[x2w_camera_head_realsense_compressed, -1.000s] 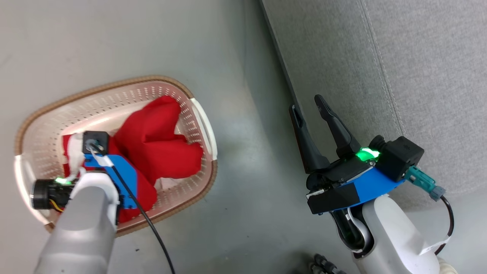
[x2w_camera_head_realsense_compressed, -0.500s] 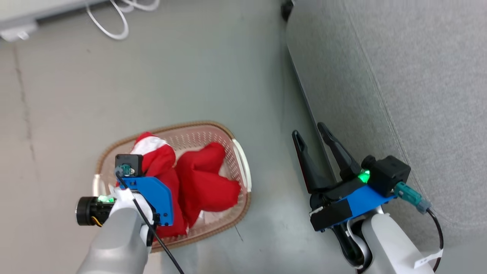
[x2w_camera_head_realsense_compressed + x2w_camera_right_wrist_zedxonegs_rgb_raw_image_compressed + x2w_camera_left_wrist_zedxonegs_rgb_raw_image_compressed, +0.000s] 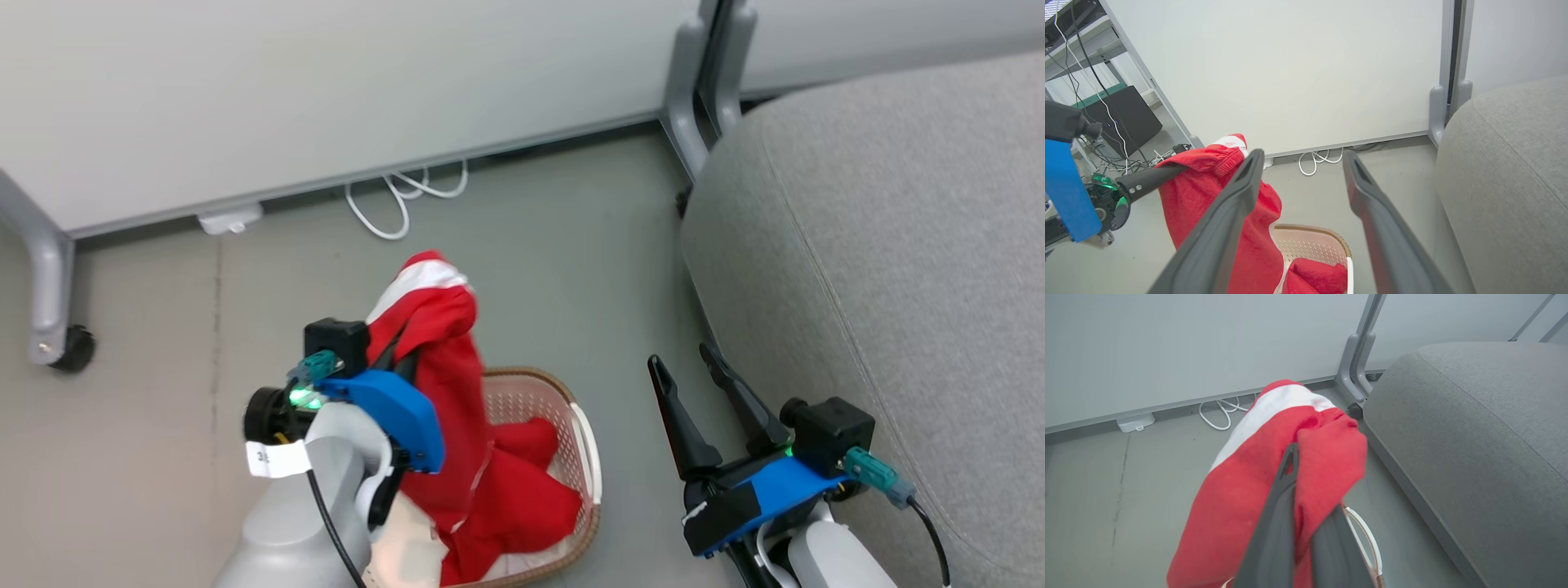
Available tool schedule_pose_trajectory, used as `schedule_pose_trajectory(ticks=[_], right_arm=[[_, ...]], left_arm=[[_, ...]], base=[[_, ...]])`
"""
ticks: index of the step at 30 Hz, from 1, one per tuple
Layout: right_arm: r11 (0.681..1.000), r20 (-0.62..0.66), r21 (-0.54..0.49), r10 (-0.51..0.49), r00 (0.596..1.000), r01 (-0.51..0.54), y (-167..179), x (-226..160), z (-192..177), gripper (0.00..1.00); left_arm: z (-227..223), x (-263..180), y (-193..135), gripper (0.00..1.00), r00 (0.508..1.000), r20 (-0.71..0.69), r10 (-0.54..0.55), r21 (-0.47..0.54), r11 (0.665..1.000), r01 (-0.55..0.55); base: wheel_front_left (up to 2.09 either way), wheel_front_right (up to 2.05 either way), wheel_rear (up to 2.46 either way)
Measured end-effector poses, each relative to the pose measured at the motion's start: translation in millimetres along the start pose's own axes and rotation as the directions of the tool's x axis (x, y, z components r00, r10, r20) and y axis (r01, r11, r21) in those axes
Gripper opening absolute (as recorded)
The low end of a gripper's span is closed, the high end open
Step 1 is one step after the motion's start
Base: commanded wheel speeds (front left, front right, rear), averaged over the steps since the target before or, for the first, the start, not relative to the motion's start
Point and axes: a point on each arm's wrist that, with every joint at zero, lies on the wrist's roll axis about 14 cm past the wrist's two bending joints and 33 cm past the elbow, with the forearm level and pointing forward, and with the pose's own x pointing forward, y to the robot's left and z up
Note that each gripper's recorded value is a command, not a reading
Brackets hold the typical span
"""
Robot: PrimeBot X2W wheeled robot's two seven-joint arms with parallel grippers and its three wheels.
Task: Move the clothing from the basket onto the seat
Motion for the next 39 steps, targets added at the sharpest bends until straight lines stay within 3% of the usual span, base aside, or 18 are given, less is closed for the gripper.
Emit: schedule_pose_trajectory(ticks=[8, 20, 29, 39], right_arm=[[0.998, 0.015, -0.003, 0.062, 0.998, -0.062, 25.1, -8.1, 9.7, 1.00], [0.995, 0.018, -0.014, 0.095, 0.995, -0.095, 39.2, -18.1, 16.0, 1.00], [0.995, 0.017, -0.016, 0.095, 0.995, -0.095, 40.6, -24.4, 18.0, 1.00], [0.997, 0.012, -0.014, 0.081, 0.997, -0.081, 36.1, -26.5, 16.9, 1.00]], left_arm=[[62.7, -22.8, -45.8, 0.00, 0.977, 0.183, -0.111, 0.025, 0.994, 0.108], [145.4, -43.5, -120.2, 0.00, 0.887, 0.357, -0.293, 0.141, 0.956, 0.259], [163.3, -50.8, -153.2, 0.00, 0.853, 0.369, -0.369, 0.195, 0.928, 0.317], [150.5, -42.7, -157.9, 0.00, 0.866, 0.328, -0.377, 0.191, 0.924, 0.330]], base=[[0.00, 0.00, 0.00], [0.00, 0.00, 0.00], [0.00, 0.00, 0.00], [0.00, 0.00, 0.00]])
